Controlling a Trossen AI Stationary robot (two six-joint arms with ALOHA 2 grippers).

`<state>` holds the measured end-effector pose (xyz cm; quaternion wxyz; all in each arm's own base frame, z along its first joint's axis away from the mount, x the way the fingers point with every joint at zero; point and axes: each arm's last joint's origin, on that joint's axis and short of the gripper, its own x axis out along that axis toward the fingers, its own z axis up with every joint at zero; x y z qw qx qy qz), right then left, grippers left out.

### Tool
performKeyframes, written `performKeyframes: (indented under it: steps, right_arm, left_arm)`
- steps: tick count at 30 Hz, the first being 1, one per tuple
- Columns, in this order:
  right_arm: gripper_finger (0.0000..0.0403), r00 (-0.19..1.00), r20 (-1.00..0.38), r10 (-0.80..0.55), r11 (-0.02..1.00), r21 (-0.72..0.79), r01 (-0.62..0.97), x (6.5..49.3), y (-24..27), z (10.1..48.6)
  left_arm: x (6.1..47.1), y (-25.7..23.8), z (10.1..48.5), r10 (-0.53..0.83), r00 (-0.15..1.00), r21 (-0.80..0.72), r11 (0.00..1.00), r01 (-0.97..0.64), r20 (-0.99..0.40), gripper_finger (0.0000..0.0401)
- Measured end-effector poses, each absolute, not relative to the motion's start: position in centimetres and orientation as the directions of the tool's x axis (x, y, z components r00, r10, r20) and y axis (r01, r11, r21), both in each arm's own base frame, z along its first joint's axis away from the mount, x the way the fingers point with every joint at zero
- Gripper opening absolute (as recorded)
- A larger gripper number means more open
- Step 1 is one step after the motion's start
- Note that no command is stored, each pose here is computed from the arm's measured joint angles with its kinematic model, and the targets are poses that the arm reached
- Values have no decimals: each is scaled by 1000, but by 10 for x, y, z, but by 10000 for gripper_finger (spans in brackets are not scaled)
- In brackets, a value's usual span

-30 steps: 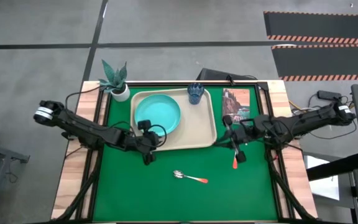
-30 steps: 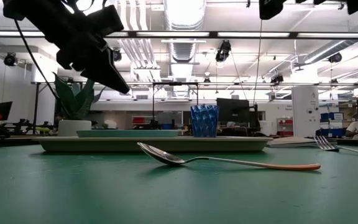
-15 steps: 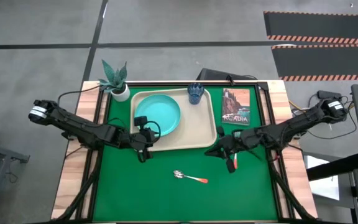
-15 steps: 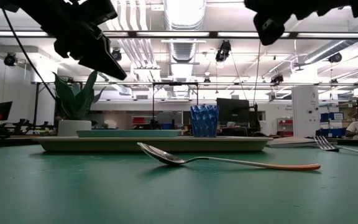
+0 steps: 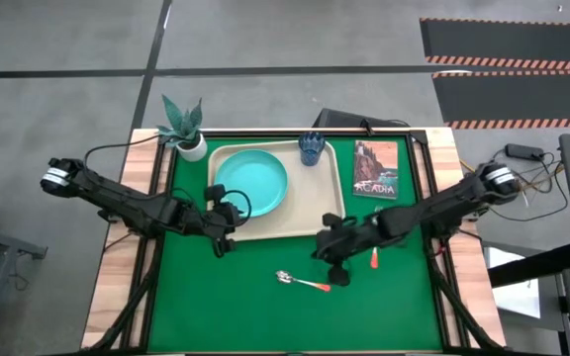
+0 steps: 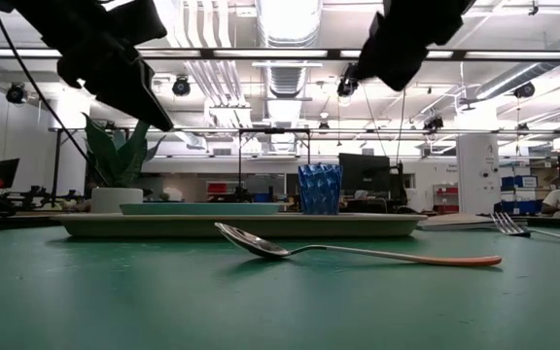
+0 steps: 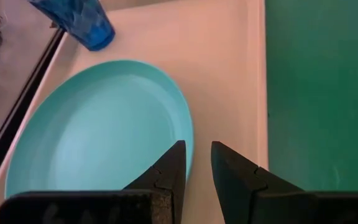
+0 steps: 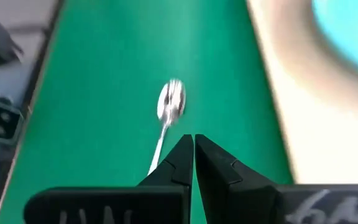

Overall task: Pick and place plate/cup/fork/spoon on tray
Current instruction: Put the orange spoon on the light brown serving tray to the bottom of the blue cup

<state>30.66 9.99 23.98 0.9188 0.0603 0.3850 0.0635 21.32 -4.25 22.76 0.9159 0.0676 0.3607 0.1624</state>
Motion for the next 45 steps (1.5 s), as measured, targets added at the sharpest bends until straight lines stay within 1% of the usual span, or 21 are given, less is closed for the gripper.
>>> performKeyframes:
  steps: [4, 8, 12, 15, 19, 26, 39, 42, 45]
  right_arm:
    - [9, 559, -817, 138, 989, 139, -41, 323, 117, 232]
    - [9, 425, -899, 104, 994, 111, -9, 337, 135, 222]
    - [9, 316, -946, 70, 997, 70, -11, 349, 152, 212]
    - [9, 270, -961, 54, 998, 48, -30, 356, 162, 205]
    - [9, 283, -957, 54, 997, 37, -65, 363, 172, 197]
    - [9, 394, -919, -10, 995, -47, -85, 368, 177, 195]
    - [9, 447, -895, 13, 997, -22, -73, 371, 178, 190]
    - [19, 472, -881, 30, 997, -6, -75, 372, 179, 186]
    - [43, 472, -881, 28, 997, -8, -74, 371, 178, 181]
  left_arm:
    - [214, -43, 226, 338, 682, 239, 941, -240, -648, 61]
    - [213, -44, 226, 311, 684, 222, 950, -219, -660, 61]
    - [212, -46, 225, 273, 681, 199, 962, -186, -680, 61]
    - [212, -47, 224, 259, 681, 192, 966, -174, -685, 61]
    - [211, -50, 225, 249, 687, 192, 968, -160, -683, 61]
    - [209, -51, 225, 245, 679, 199, 969, -147, -692, 61]
    - [208, -51, 224, 247, 674, 200, 969, -148, -697, 61]
    - [208, -51, 224, 247, 674, 200, 969, -148, -697, 61]
    - [208, -51, 224, 247, 674, 200, 969, -148, -697, 61]
